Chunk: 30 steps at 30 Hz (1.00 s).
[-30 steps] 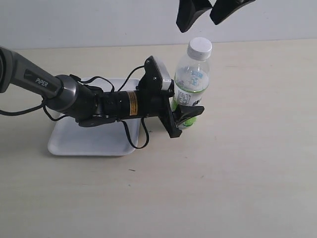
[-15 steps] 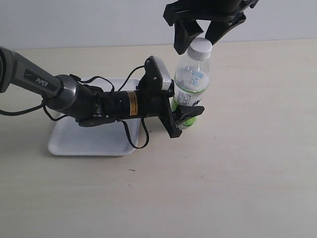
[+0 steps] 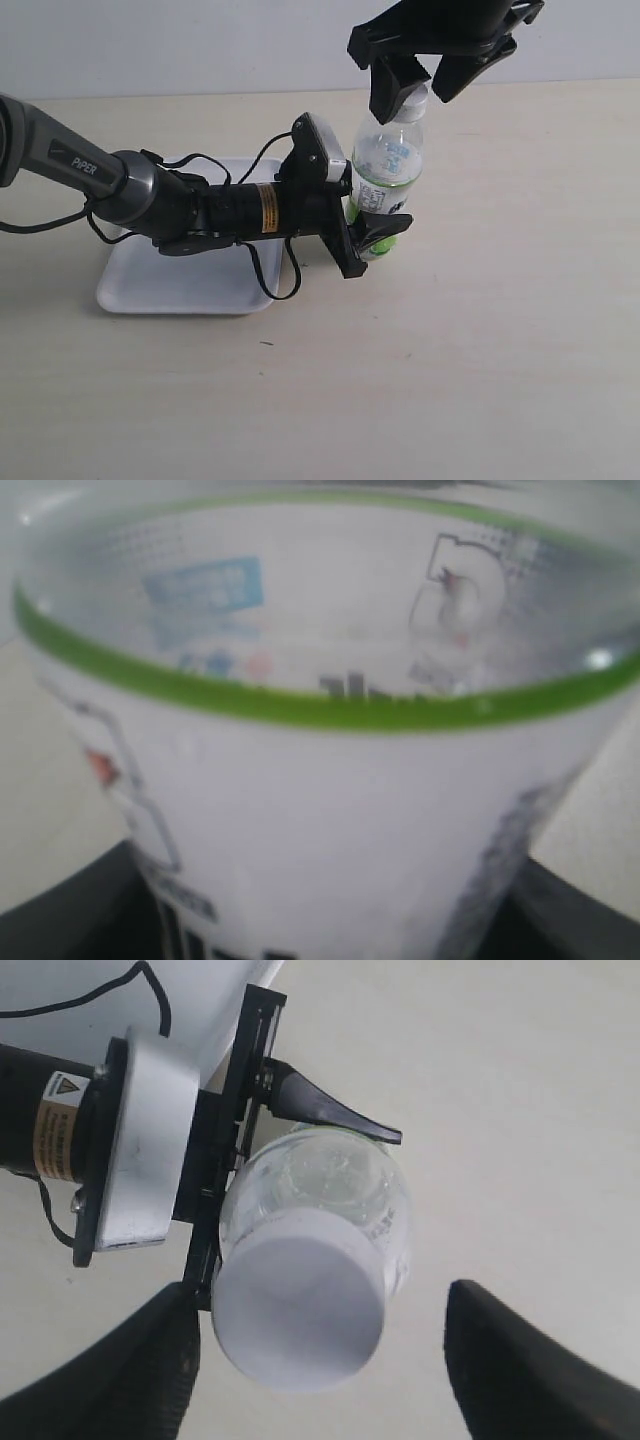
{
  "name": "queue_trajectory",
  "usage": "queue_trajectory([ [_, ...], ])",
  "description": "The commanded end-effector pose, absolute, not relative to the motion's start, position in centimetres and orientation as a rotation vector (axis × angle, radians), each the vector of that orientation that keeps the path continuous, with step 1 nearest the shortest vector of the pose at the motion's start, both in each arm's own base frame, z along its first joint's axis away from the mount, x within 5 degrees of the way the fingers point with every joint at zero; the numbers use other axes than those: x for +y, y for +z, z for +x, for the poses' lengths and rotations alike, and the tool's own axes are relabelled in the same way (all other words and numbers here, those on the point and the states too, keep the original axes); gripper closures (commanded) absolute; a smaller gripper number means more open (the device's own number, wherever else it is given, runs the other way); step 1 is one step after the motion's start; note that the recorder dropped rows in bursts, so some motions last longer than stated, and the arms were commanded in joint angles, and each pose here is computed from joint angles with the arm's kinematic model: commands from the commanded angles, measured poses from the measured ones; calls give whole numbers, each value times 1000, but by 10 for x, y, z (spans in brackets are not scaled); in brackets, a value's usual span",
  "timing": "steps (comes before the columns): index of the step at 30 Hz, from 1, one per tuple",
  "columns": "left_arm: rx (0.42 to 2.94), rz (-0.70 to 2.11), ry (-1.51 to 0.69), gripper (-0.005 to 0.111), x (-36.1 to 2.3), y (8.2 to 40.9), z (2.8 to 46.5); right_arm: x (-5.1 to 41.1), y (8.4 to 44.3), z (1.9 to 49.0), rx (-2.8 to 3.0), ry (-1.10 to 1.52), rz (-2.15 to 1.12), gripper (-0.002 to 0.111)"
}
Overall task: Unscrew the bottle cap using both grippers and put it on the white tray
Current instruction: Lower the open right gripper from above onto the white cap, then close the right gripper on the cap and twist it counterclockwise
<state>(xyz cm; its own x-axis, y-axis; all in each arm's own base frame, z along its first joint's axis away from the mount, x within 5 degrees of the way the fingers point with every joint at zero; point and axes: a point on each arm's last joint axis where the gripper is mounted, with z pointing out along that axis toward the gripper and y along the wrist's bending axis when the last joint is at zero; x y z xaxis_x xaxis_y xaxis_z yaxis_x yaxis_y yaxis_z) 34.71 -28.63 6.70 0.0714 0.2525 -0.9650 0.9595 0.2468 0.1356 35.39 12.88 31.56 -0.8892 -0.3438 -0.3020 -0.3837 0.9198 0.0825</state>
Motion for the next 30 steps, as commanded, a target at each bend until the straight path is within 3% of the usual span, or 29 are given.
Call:
queue_trajectory([
  [1,1447,1280,-764,107,-284,62,347,129,318,352,2784,202,-549,42],
  [23,1449,1278,-765,107,-284,62,347,129,318,352,2785,201,-547,50],
  [30,1449,1278,-765,107,-284,62,347,129,318,352,2785,201,-547,81],
])
